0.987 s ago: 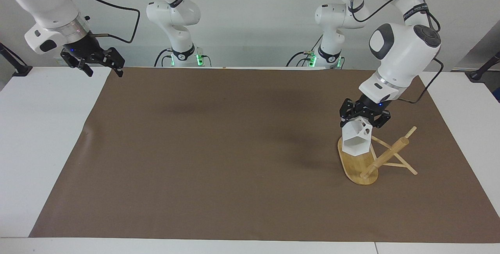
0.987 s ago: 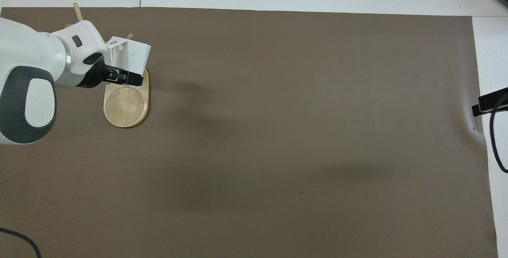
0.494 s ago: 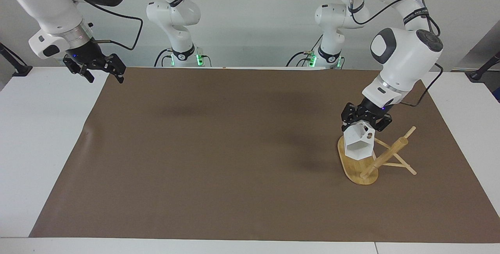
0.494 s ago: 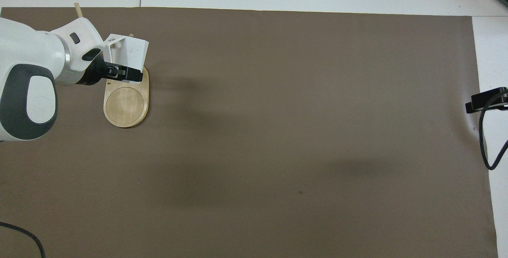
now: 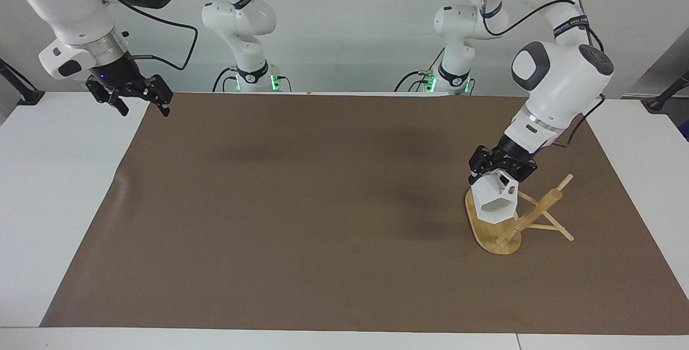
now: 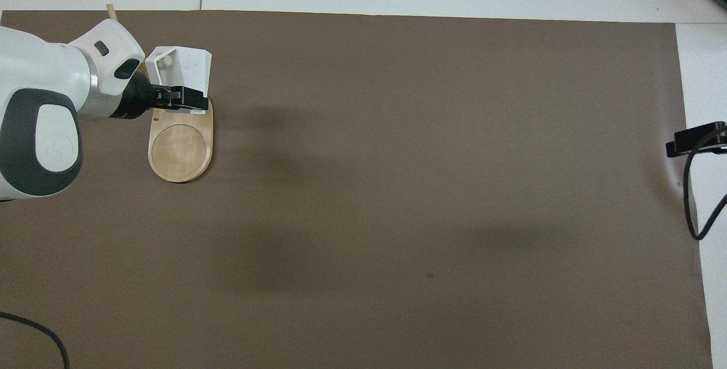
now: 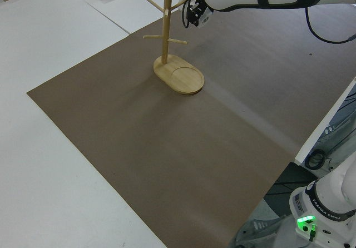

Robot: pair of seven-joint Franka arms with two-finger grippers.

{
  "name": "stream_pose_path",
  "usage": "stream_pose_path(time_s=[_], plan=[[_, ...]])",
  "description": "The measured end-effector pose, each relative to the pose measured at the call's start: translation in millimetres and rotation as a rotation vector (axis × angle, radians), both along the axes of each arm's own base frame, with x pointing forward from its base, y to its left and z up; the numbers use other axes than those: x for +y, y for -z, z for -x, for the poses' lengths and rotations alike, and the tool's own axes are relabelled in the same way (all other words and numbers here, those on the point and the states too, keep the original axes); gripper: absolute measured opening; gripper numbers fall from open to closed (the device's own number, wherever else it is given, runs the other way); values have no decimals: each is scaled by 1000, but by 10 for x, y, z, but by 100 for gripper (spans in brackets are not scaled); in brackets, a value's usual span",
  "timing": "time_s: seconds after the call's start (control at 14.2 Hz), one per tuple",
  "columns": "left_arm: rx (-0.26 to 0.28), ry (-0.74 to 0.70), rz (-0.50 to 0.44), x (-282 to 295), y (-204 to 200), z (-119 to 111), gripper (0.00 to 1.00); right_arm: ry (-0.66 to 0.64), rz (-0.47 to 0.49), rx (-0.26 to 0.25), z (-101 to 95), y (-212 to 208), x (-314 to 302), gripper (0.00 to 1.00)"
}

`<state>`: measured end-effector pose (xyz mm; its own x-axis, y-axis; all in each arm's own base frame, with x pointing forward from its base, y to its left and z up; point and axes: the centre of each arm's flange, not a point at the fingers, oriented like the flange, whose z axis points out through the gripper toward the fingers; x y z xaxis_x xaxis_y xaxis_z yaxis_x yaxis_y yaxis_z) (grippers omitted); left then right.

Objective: Hang cup on rack
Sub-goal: 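Move the cup with the left gripper onto a mug tree peg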

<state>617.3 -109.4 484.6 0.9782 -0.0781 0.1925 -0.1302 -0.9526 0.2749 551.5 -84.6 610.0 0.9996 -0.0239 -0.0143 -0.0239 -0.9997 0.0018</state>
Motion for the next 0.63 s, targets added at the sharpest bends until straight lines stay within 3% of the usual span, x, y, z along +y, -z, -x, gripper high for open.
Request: stream_pose_path(time_s=[0.35,0.63], plan=[[3,-91,58,88,-8,-340,72,1,2,-16,-17,-9,-9,100],[21,-104,62,106,42,-401,72,80,5,-40,-48,-28,22,100]])
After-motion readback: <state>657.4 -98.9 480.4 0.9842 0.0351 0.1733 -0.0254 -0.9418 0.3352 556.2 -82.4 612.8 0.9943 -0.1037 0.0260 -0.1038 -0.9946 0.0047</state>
